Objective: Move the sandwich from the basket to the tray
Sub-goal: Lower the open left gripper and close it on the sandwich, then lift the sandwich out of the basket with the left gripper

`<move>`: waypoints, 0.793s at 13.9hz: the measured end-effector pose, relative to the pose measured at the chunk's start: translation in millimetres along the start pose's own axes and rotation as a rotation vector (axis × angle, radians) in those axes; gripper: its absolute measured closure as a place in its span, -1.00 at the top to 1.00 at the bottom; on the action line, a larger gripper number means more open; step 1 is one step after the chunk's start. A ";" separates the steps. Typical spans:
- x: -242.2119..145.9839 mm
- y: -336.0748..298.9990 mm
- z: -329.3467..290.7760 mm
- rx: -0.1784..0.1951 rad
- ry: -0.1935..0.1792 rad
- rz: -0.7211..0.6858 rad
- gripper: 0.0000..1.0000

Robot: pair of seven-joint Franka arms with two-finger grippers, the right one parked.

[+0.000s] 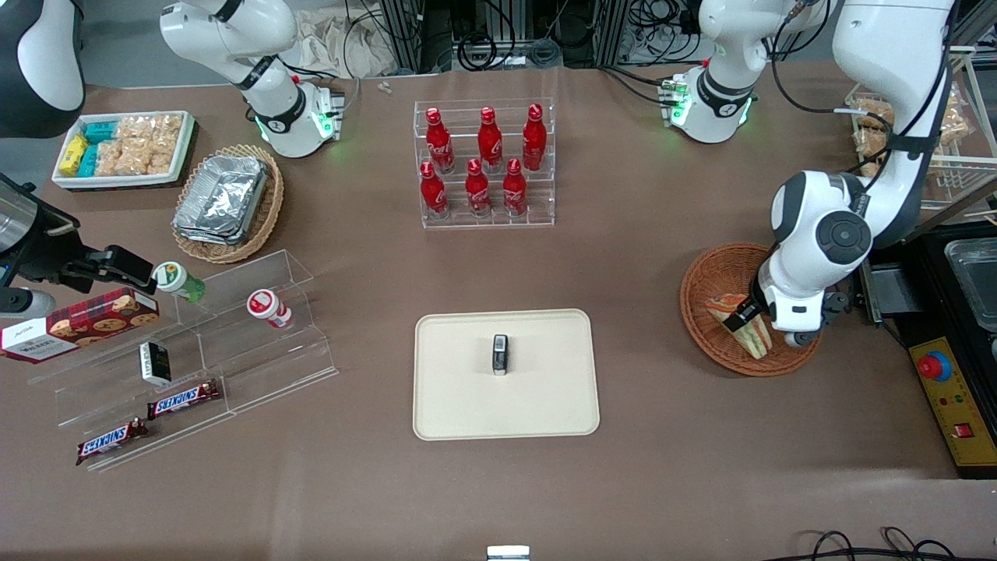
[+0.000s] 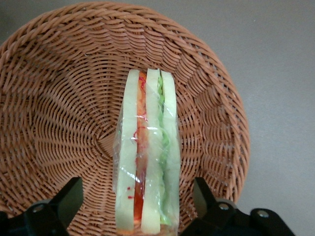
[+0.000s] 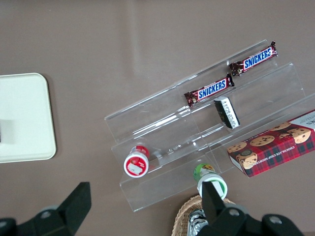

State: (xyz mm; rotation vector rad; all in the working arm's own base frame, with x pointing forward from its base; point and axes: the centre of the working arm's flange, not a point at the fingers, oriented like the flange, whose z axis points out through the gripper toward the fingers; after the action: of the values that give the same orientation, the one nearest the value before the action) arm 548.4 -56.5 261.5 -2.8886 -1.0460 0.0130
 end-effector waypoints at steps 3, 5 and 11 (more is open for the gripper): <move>-1.0 1.9 16.4 0.012 0.003 0.023 1.00; -0.8 2.7 20.7 0.010 0.003 0.026 0.91; 3.9 5.6 10.7 -0.004 0.024 -0.018 -0.28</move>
State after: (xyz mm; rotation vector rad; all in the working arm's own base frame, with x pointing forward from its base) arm 554.7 -57.6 250.5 -2.8757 -1.0686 -0.0252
